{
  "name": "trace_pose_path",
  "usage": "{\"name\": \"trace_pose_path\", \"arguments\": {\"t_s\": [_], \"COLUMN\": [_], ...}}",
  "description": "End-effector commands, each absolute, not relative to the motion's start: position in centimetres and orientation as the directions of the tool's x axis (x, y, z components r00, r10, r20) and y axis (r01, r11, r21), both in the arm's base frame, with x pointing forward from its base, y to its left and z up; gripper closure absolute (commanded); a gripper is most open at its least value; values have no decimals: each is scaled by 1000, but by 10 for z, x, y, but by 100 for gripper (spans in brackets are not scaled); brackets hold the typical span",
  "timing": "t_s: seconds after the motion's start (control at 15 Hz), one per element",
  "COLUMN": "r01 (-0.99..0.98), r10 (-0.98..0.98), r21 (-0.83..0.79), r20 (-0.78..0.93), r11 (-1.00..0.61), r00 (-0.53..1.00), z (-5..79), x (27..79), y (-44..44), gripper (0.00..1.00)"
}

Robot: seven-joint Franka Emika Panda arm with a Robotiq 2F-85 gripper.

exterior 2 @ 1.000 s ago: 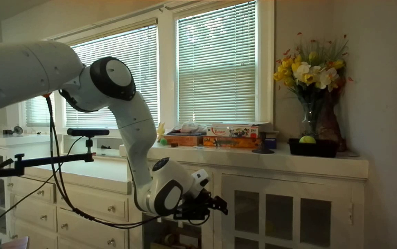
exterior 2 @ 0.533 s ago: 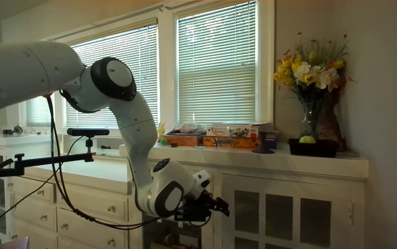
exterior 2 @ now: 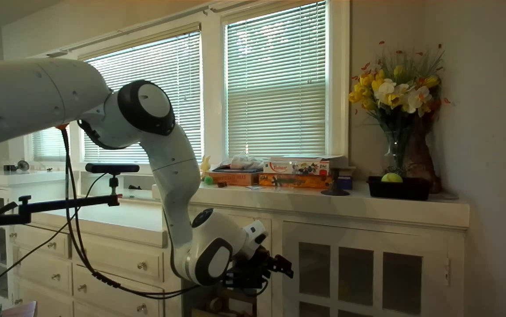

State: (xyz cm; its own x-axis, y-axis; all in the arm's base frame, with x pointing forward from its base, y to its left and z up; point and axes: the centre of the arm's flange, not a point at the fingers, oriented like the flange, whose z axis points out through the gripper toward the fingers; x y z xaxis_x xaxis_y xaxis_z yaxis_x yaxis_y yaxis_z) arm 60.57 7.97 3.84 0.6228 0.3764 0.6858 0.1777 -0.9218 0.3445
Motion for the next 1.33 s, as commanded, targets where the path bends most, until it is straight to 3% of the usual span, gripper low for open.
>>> {"name": "trace_pose_path", "arguments": {"t_s": [0.0,1.27], "r01": [169,121], "r10": [390,422], "r21": [364,421], "r20": [712,758], "r11": [-916,-899], "r00": [584,498], "z": [26,37], "x": [619,680], "y": [87,98], "gripper": [0,0]}}
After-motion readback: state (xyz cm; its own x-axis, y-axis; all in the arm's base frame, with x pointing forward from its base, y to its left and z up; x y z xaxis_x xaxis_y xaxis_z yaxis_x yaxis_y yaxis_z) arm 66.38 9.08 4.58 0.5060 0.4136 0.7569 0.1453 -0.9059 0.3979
